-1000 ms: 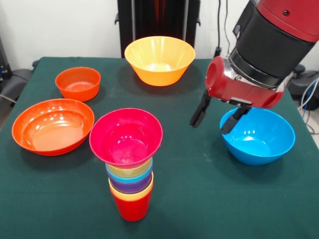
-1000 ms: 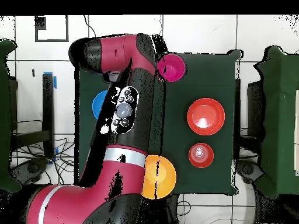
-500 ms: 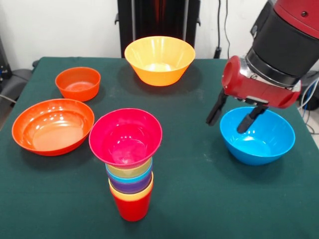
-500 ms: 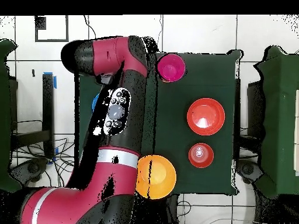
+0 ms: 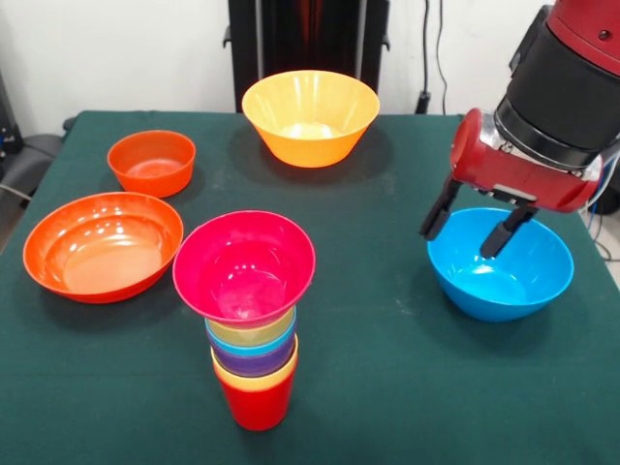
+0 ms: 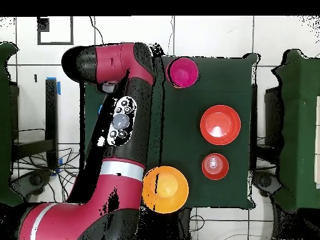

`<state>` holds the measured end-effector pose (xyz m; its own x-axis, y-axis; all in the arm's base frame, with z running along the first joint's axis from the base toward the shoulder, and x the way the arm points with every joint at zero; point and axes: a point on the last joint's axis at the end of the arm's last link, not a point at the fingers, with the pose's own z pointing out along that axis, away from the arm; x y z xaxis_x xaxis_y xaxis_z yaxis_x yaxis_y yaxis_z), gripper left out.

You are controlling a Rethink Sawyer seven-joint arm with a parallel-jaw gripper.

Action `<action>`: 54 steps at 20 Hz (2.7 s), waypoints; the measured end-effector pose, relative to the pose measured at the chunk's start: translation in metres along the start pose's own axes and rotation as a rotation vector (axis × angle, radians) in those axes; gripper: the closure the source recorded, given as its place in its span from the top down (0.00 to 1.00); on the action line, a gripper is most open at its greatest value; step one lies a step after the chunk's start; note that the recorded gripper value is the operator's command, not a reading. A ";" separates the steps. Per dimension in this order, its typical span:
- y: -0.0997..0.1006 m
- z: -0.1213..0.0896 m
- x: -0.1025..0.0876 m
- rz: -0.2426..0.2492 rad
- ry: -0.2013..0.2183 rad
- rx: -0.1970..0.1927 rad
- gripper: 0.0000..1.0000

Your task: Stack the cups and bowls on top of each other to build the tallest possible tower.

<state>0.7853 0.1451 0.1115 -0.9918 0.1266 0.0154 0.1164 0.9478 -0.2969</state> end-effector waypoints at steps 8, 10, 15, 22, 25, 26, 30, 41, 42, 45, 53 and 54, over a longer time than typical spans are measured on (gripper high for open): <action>0.004 0.006 0.008 0.107 0.034 -0.024 1.00; 0.005 0.007 0.010 0.117 0.039 -0.026 1.00; 0.013 0.012 0.017 0.178 0.054 -0.045 1.00; 0.022 0.013 0.018 0.225 0.040 -0.072 1.00; 0.027 0.011 0.019 0.235 0.042 -0.083 1.00; 0.031 0.009 0.019 0.240 0.043 -0.092 1.00; 0.038 0.004 0.020 0.244 0.046 -0.111 1.00; 0.063 -0.006 0.018 0.274 0.019 -0.176 1.00; 0.064 -0.006 0.017 0.279 0.012 -0.180 1.00; 0.069 -0.005 0.015 0.300 -0.008 -0.193 1.00; 0.081 0.014 0.019 0.353 -0.013 -0.199 1.00; 0.082 0.015 0.020 0.355 -0.012 -0.198 1.00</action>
<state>0.7745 0.2206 0.0729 -0.8888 0.4535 -0.0662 0.4580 0.8842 -0.0920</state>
